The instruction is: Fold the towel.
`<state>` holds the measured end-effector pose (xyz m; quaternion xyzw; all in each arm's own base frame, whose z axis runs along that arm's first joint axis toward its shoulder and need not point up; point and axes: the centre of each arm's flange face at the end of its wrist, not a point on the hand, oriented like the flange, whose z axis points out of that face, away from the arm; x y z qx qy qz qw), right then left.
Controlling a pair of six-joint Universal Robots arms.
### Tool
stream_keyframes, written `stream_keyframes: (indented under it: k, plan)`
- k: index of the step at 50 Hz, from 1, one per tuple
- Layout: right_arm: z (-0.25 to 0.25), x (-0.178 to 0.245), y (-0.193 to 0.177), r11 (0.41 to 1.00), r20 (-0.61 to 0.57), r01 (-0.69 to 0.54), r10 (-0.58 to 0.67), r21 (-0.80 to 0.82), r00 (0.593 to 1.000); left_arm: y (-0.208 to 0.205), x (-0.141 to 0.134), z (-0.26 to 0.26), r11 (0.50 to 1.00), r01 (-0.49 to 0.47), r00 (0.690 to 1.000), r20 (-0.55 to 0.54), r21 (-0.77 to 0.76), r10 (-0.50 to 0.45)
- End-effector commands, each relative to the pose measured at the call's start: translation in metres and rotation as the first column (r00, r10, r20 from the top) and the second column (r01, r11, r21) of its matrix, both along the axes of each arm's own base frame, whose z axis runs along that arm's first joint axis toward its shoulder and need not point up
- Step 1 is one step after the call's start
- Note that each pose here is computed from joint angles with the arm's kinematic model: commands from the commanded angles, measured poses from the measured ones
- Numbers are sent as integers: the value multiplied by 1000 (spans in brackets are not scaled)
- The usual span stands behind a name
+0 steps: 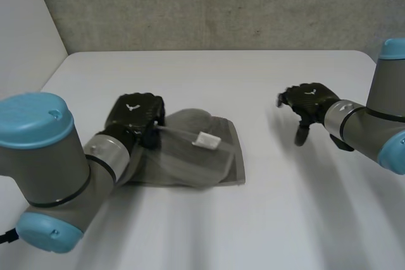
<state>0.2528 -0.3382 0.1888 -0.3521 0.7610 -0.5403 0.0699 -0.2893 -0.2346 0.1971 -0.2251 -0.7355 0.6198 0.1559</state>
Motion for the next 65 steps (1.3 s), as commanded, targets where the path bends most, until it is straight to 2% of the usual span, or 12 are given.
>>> stream_keyframes:
  k: [1, 12, 20, 28, 37, 42, 44, 47, 49, 52, 58, 65]
  plan:
    - [21, 39, 23, 985, 129, -170, 170, -13, 977, 22, -9, -9, 997, 72, 997, 19, 31, -73]
    - [19, 95, 33, 952, 141, -301, 306, -61, 941, 39, 2, -20, 995, 72, 996, 52, 70, -75]
    - [-18, 145, 38, 917, 134, -398, 399, -34, 907, 49, 8, -32, 991, 71, 994, 75, 111, -79]
    - [-52, 165, 45, 900, 112, -434, 428, 31, 897, 54, 9, -42, 988, 73, 992, 89, 137, -86]
    - [-41, 169, 41, 917, 112, -398, 396, -6, 911, 52, 6, -46, 988, 79, 992, 90, 131, -91]
    - [-10, 150, 20, 972, 136, -231, 235, -40, 963, 48, 5, -35, 992, 77, 994, 67, 101, -84]
    - [12, 119, -9, 998, 192, -41, 47, -38, 980, 46, 7, -17, 996, 69, 997, 30, 49, -70]
    - [20, 103, -21, 999, 210, 38, -31, -30, 977, 43, 9, -5, 998, 60, 998, 4, 12, -60]
    - [31, 74, -35, 991, 210, 136, -132, -6, 969, 35, 20, 15, 999, 15, 999, -36, -51, -17]
    - [35, 45, -45, 981, 181, 194, -193, 14, 964, 25, 34, 31, 995, -48, 995, -96, -90, 40]
    - [34, 14, -43, 974, 101, 222, -225, 39, 969, 12, 52, 42, 991, -114, 973, -209, -73, 96]
    - [23, -2, -8, 993, -43, 76, -72, 91, 996, -8, 72, 34, 990, -139, 942, -306, 28, 141]
